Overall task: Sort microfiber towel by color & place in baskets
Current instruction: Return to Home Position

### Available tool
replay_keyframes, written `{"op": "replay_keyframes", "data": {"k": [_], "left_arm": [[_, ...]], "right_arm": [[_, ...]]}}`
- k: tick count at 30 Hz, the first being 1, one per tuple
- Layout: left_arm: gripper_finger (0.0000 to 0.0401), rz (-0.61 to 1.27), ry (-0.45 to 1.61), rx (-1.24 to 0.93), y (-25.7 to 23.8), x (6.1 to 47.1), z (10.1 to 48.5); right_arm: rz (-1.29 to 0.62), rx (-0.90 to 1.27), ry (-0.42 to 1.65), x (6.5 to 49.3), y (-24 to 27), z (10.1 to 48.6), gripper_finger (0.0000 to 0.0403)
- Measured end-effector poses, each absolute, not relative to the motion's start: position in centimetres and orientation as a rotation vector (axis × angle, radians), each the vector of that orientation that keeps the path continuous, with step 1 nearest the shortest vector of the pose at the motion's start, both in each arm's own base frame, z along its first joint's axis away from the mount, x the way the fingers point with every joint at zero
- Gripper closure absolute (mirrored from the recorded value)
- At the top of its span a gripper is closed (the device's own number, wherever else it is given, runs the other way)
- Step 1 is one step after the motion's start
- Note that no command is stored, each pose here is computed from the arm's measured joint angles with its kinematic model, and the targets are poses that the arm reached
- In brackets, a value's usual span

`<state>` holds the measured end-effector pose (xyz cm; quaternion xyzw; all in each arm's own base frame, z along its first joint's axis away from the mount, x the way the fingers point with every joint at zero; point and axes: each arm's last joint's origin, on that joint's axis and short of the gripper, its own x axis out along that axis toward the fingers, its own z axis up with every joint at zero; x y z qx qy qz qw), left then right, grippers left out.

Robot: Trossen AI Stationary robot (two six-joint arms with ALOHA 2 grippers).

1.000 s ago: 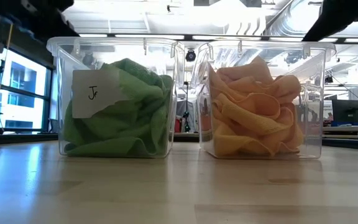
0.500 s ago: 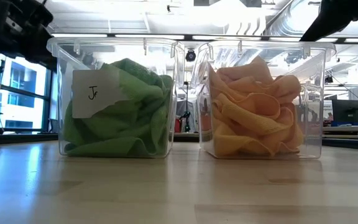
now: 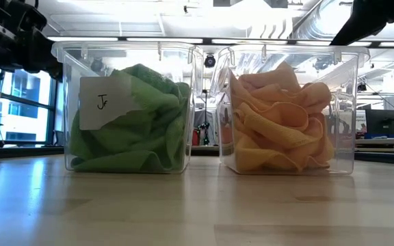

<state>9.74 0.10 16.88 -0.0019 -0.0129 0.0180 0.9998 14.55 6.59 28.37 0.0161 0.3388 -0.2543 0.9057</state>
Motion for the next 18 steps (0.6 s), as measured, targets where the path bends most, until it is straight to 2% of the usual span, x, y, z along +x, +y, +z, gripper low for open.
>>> {"op": "replay_keyframes", "data": {"k": [18], "left_arm": [[0.0401, 0.069, -0.027, -0.059, 0.20, 9.73, 16.88]], "right_arm": [[-0.529, 0.041, 0.699, 14.54, 6.58, 28.36, 0.0402]]}}
